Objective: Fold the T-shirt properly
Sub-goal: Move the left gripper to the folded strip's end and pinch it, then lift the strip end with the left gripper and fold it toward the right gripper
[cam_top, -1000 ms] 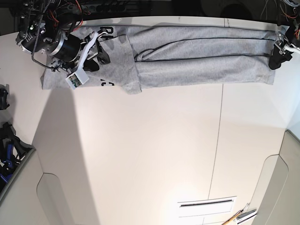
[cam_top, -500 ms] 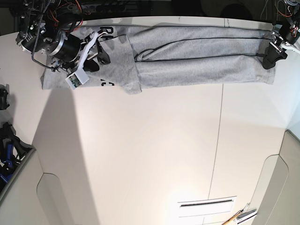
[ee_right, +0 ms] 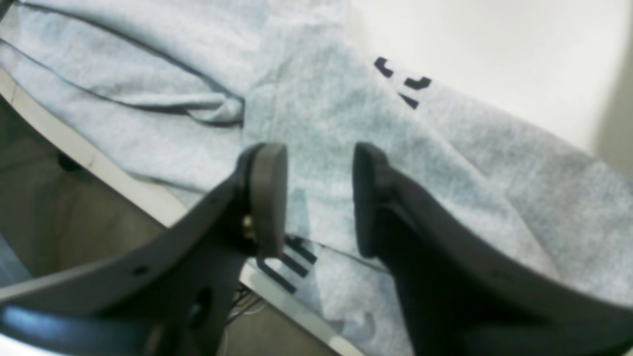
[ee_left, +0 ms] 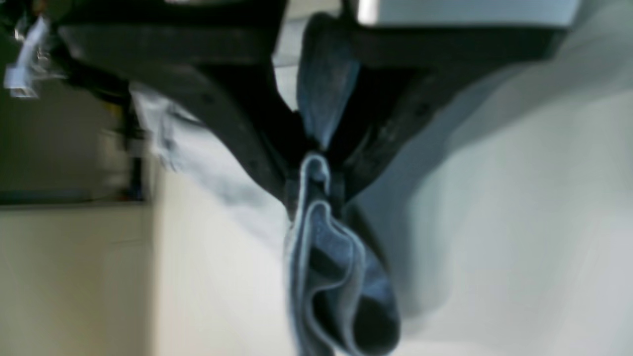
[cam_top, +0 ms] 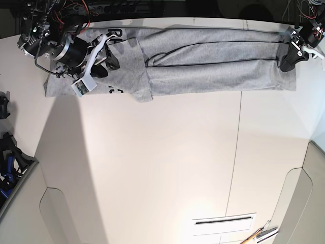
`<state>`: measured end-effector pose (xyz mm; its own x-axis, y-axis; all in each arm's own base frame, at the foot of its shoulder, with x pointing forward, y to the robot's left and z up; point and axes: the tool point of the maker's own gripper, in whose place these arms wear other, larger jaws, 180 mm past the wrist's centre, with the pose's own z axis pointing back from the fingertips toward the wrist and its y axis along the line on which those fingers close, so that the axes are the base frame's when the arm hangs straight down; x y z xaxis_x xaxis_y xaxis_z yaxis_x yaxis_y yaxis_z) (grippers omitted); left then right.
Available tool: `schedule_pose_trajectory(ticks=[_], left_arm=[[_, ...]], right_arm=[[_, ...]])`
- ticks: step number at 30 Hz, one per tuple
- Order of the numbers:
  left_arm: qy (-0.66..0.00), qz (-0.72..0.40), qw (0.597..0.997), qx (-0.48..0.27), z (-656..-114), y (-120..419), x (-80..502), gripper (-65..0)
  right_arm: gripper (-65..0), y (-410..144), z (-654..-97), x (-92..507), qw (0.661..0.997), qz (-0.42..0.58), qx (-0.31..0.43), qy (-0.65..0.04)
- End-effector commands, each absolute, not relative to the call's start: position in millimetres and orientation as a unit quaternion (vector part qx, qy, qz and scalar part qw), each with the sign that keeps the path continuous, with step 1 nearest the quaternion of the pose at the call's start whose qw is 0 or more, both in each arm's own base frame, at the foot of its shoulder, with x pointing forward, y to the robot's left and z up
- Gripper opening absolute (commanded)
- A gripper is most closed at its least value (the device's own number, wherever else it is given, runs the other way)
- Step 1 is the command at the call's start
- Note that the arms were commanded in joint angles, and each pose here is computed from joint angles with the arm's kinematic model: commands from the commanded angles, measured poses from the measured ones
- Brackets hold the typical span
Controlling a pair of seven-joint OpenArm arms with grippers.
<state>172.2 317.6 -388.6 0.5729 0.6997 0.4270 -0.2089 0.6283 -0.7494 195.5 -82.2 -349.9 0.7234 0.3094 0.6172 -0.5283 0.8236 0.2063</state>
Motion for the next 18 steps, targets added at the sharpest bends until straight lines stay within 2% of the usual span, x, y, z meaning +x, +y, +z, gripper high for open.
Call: schedule_pose_trajectory(ticks=[1, 9, 18], left_arm=[[-0.386, 0.251, 0.823, -0.333, -372, 319, 180, -65.0], [-0.399, 0.15, 0.845, -0.324, -334, 293, 190, -65.0], [-0.429, 0.08, 0.828, -0.353, -304, 232, 200, -65.0]], right_arm=[[-42.7, -82, -341, 202, 0.903, 0.232, 0.183, -0.312], [-42.7, -117, -338, 214, 0.912, 0.191, 0.139, -0.335], [-42.7, -177, -324, 221, 0.919, 0.113, 0.093, -0.366]])
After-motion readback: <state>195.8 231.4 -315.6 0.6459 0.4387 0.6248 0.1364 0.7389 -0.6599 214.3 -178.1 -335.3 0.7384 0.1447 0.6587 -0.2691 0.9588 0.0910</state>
